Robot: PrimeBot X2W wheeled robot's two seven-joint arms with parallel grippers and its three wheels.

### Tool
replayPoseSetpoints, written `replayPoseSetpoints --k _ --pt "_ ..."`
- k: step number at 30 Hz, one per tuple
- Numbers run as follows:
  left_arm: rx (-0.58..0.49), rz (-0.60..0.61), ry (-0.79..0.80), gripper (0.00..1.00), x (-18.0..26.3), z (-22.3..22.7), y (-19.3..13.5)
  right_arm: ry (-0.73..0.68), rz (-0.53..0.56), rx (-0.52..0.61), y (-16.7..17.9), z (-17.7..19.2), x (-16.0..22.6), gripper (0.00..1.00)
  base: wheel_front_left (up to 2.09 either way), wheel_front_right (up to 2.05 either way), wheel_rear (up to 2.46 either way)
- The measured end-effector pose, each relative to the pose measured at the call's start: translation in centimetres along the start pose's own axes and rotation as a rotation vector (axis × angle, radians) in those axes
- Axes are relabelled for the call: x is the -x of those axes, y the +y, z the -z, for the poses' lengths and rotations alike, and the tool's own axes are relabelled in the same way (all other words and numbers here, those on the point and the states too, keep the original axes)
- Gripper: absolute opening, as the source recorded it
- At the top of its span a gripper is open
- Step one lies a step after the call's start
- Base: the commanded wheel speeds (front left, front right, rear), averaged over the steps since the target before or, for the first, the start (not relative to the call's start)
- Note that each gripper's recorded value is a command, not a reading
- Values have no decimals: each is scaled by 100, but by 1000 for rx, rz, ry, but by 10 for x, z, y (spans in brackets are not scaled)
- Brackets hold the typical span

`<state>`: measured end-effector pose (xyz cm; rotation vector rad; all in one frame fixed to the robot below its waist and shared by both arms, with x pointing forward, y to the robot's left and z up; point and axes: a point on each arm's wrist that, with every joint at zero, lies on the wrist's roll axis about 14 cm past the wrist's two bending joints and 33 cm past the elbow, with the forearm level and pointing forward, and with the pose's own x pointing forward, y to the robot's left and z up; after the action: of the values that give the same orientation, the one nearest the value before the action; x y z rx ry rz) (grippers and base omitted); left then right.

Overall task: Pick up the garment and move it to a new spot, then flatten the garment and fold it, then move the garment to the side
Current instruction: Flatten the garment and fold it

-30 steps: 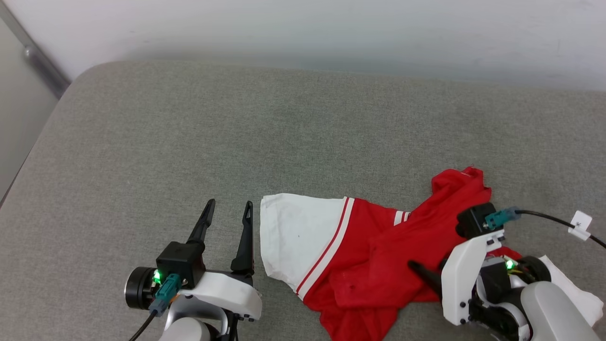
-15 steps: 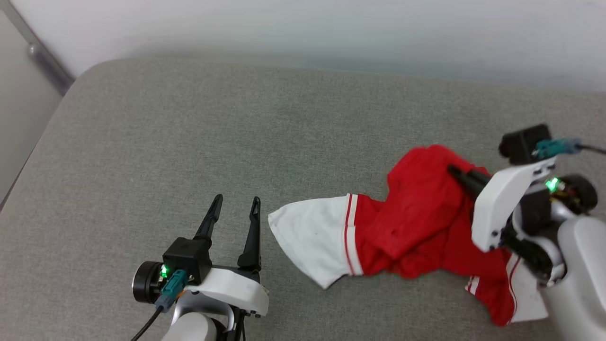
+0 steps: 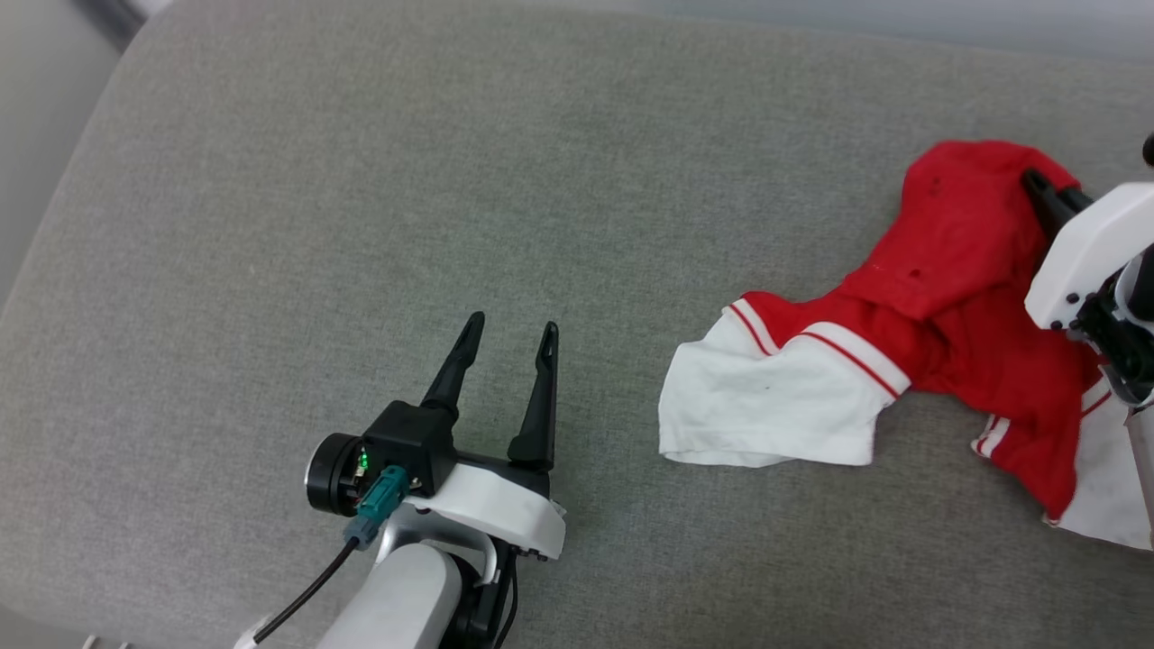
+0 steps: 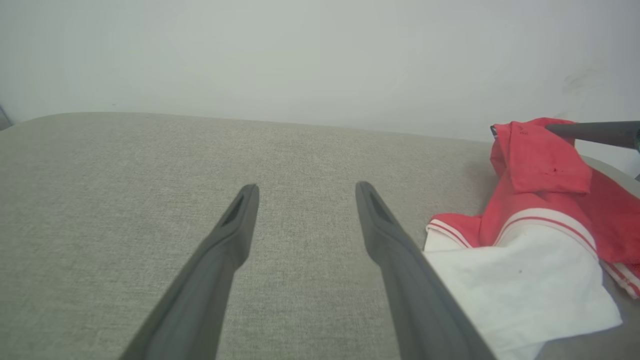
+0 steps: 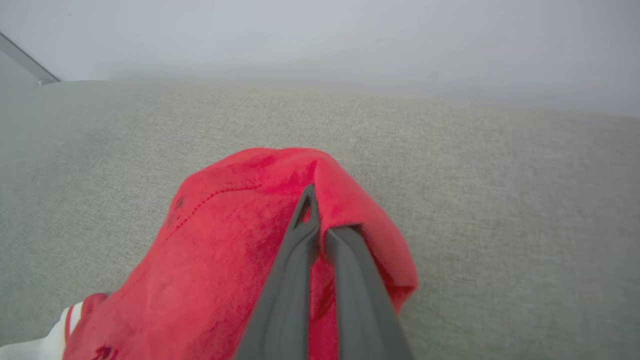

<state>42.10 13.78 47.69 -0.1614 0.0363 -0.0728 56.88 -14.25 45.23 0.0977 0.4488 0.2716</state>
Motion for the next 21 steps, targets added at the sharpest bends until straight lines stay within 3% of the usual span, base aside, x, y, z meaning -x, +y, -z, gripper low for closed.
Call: replayPoseSetpoints --k 1,2,3,10,21 --pt "3 -3 12 100 -1 4 0 25 11 -1 -4 12 -6 47 0 0 0" --pt "2 -7 23 100 -1 9 2 40 16 -4 -5 22 -11 94 0 0 0" --pt "-1 -12 32 100 -1 12 4 47 18 -12 -5 29 -16 100 0 0 0" --pt "-13 -32 17 100 -1 6 11 -9 15 31 -2 40 -10 100 0 0 0" --pt "-45 -44 -50 100 22 -20 17 -308 37 83 -12 2 73 100 0 0 0"
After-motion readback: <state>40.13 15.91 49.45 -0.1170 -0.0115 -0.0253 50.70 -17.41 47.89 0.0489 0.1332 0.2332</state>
